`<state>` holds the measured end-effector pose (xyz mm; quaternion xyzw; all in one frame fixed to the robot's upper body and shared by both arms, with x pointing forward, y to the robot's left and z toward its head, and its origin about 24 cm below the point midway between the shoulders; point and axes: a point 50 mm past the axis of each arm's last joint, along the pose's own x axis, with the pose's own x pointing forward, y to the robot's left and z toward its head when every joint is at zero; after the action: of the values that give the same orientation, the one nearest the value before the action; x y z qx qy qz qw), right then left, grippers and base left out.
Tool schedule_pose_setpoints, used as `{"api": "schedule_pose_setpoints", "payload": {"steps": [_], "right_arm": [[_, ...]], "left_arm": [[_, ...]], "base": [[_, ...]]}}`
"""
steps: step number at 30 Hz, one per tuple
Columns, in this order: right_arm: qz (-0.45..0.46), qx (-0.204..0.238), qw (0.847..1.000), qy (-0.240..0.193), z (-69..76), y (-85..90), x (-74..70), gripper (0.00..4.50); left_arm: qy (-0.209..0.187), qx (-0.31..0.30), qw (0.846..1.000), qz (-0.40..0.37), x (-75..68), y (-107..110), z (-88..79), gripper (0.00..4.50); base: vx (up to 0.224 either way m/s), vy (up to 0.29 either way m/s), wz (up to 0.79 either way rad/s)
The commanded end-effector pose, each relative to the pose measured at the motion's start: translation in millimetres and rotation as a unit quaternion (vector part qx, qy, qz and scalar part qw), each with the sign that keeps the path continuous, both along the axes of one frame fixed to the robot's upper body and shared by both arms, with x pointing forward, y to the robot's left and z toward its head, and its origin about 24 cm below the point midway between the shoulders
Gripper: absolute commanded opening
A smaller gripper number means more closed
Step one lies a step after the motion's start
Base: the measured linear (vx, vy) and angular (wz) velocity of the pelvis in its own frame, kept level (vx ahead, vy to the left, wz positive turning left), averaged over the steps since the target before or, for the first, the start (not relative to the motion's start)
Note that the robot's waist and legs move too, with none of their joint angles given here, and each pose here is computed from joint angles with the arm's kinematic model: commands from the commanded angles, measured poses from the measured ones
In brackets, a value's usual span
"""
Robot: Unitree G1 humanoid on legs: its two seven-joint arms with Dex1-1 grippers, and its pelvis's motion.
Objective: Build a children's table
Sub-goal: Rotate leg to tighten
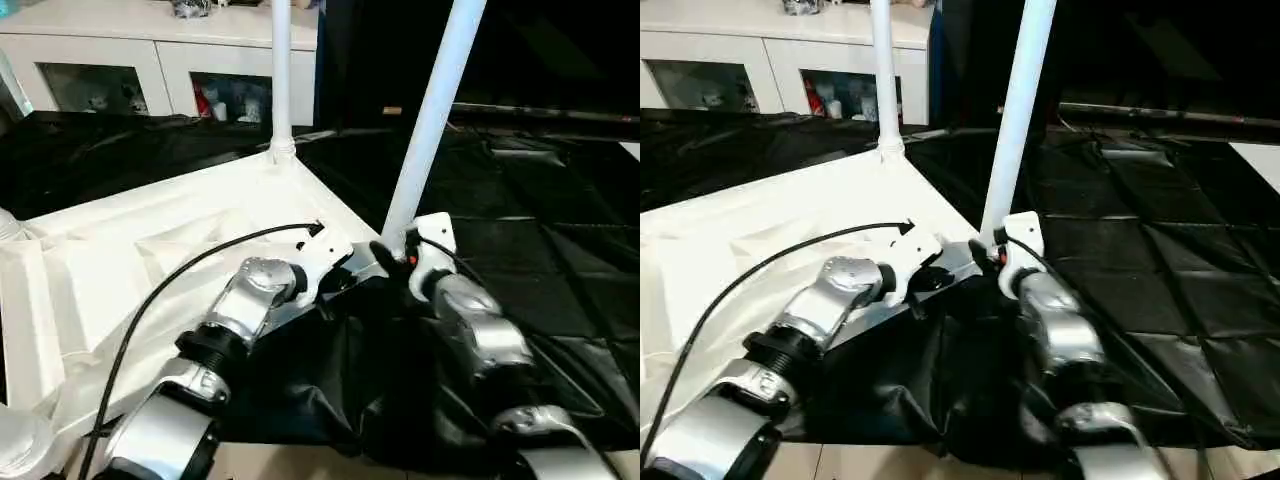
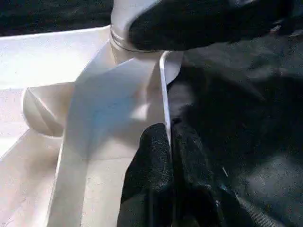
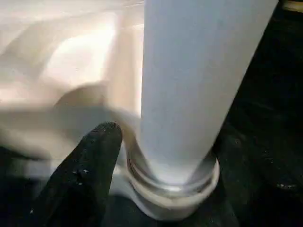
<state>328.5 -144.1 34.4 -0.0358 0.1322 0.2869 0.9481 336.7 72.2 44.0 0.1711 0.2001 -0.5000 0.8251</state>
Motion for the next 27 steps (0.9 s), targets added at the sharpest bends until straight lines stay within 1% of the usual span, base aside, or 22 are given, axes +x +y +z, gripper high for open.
{"api": "schedule_pose_setpoints", "payload": {"steps": [1,3,6,8,11,12,14,15,20,21,25,27], "right_arm": [[0.128,0.008,0.991,0.035,-9.6,28.4,-16.6,3.16],[0.15,-0.001,0.988,0.031,-7.1,21.4,-19.4,3.16],[0.181,-0.012,0.983,0.035,-2.9,6.6,-23.7,3.16],[0.203,-0.018,0.978,0.038,-0.6,0.8,-26.9,3.16],[0.232,-0.026,0.971,0.044,2.4,-5.7,-31.7,3.16],[0.232,-0.026,0.971,0.044,2.4,-5.7,-31.7,3.16],[0.252,-0.03,0.966,0.051,4.1,-8.2,-35.0,3.16],[0.255,-0.031,0.965,0.051,4.4,-8.5,-35.4,3.16],[0.27,-0.029,0.961,0.057,5.2,-8.4,-36.9,3.16],[0.272,-0.027,0.96,0.057,5.4,-8.2,-37.2,3.03],[0.277,-0.024,0.959,0.06,5.8,-7.6,-37.9,3.03],[0.28,-0.022,0.958,0.062,5.2,-6.2,-38.5,2.77]], "left_arm": [[-0.01,-0.026,0.999,-0.041,-4.2,-8,4.0,0.0],[-0.009,-0.029,0.998,-0.054,-4.9,-4,5.3,0.0],[-0.002,-0.043,0.994,-0.099,-10.7,6,8.9,0.0],[0.013,-0.043,0.99,-0.132,-16.3,11,9.1,0.0],[0.049,-0.035,0.982,-0.179,-26.4,22,7.7,0.0],[0.049,-0.035,0.982,-0.179,-26.4,22,7.7,0.0],[0.078,-0.033,0.975,-0.208,-34.8,31,7.5,0.0],[0.081,-0.032,0.974,-0.211,-36.3,33,7.6,0.0],[0.085,-0.031,0.973,-0.211,-38.8,37,7.6,0.0],[0.084,-0.032,0.974,-0.21,-38.8,37,7.7,0.0],[0.083,-0.033,0.974,-0.208,-39.3,38,8.7,0.0],[0.075,-0.034,0.977,-0.199,-37.8,37,9.2,0.0]], "base": [[0.0,0.0,0.0],[0.0,0.0,0.0],[0.0,0.0,0.0],[0.0,0.0,0.0],[0.0,0.0,0.0],[0.0,0.0,0.0],[0.0,0.0,0.0],[0.0,0.0,0.0],[0.0,0.0,0.0],[0.0,0.0,0.0],[0.0,0.0,0.0],[0.0,0.0,0.0]]}}
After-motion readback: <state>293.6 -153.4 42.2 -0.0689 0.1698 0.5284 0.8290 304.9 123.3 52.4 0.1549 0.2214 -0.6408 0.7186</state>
